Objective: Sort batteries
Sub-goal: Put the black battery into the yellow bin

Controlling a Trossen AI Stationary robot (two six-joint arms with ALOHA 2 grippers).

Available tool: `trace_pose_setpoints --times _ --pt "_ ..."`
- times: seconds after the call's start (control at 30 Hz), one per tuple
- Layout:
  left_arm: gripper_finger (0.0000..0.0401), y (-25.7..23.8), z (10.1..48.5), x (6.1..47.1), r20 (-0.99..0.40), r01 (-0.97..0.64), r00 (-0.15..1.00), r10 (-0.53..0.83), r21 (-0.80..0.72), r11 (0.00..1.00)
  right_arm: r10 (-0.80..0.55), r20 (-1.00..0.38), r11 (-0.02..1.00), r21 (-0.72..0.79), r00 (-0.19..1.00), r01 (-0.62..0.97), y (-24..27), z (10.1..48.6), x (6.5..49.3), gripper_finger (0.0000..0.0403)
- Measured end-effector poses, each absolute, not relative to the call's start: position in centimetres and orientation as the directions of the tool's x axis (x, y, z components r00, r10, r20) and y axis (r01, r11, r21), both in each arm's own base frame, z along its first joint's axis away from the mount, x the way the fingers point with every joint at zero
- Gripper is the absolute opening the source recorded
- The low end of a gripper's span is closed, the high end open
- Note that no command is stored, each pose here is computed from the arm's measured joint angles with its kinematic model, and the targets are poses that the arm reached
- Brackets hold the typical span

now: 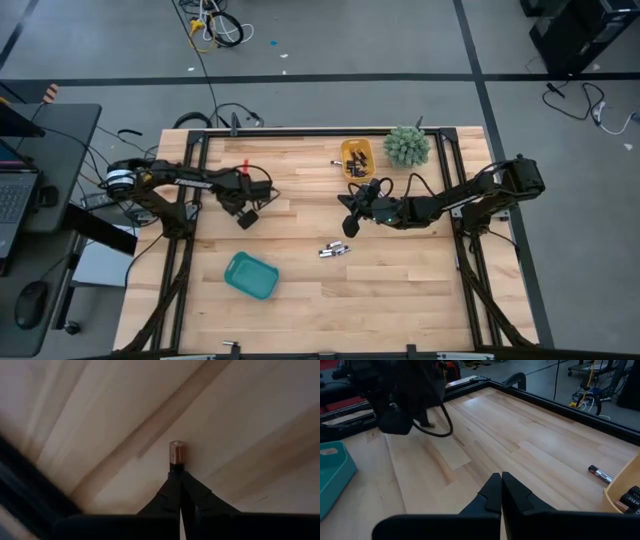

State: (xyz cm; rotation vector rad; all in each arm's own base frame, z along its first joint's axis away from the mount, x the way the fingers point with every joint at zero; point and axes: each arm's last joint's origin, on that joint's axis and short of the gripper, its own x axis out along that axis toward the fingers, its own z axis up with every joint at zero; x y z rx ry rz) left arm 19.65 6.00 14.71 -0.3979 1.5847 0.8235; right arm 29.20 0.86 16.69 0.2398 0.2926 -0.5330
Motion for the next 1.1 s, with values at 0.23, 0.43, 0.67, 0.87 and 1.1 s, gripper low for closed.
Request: trace_pose_setpoints --times 0.23,0.43,0.67,0.87,1.1 --pt "0.0001 6.1 15.4 20.3 -0.968 -0.658 -0.166 0.187 0.249 0.711 -0.462 -0.328 0.838 0.144 0.824 0.527 0.9 16.7 29.2 0.0000" --pt "0.0001 6.1 15.4 20.3 -0.969 -0.646 -0.166 0.185 0.248 0.721 -0.462 -0.329 0.838 0.144 0.824 0.527 0.9 16.7 29.2 0.0000" --pt "0.0001 6.1 15.4 20.5 -0.971 -0.645 -0.144 0.191 0.238 0.726 -0.462 -0.328 0.838 0.144 0.824 0.527 0.9 16.7 29.2 0.0000" --pt "0.0000 6.3 15.4 21.0 -0.971 -0.650 -0.099 0.216 0.227 0.725 -0.461 -0.329 0.837 0.146 0.824 0.527 0.9 16.7 29.2 0.0000" --pt "0.0000 6.4 15.3 21.5 -0.972 -0.649 -0.041 0.232 0.203 0.733 -0.462 -0.329 0.837 0.147 0.824 0.528 0.9 16.7 29.2 0.0000"
